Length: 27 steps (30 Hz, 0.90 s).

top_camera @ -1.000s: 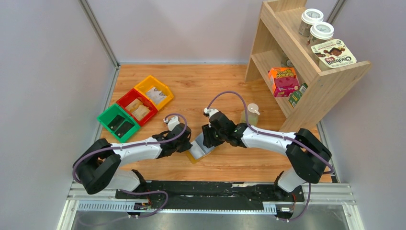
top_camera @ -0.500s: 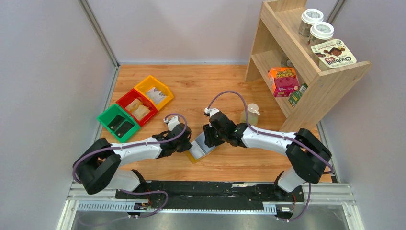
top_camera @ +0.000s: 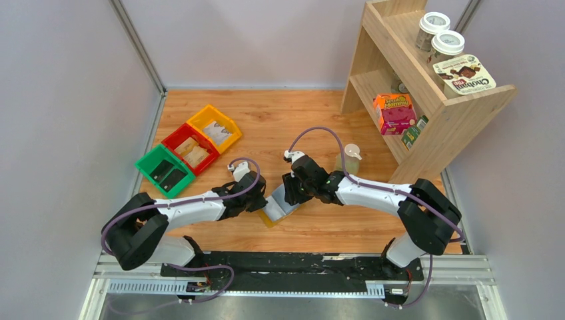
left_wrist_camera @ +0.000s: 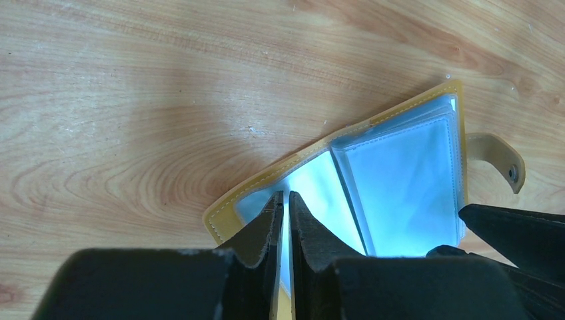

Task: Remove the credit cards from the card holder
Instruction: Open the card holder at the center of the board.

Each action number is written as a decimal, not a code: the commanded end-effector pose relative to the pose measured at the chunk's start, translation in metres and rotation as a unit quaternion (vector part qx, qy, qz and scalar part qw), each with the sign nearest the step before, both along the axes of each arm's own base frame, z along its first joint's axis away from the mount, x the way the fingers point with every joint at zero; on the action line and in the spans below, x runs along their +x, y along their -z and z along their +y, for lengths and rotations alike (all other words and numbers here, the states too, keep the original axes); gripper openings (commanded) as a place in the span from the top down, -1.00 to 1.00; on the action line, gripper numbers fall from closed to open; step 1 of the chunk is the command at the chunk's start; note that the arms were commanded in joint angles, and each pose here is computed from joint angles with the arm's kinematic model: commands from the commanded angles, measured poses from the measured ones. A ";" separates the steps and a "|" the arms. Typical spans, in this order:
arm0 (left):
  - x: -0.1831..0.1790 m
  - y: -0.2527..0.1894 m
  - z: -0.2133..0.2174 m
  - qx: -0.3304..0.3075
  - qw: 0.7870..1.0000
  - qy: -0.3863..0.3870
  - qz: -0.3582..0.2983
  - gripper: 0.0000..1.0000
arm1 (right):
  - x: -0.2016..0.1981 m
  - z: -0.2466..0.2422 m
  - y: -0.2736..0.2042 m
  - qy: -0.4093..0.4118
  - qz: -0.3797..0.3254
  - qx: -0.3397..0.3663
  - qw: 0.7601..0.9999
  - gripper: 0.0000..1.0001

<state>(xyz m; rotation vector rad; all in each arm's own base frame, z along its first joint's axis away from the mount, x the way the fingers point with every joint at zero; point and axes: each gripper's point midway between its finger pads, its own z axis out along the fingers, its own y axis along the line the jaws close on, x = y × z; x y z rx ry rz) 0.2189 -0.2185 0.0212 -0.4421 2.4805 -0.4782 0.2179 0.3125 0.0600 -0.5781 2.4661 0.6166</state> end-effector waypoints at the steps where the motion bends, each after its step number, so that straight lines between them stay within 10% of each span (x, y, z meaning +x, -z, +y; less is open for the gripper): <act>1: -0.001 0.007 0.004 0.014 1.000 0.004 0.007 0.73 | 0.009 0.004 -0.004 0.005 -0.015 -0.001 1.000 0.16; 27: 0.000 0.008 0.002 0.011 1.000 0.005 0.008 0.73 | -0.004 0.017 -0.018 -0.033 0.000 0.040 0.999 0.31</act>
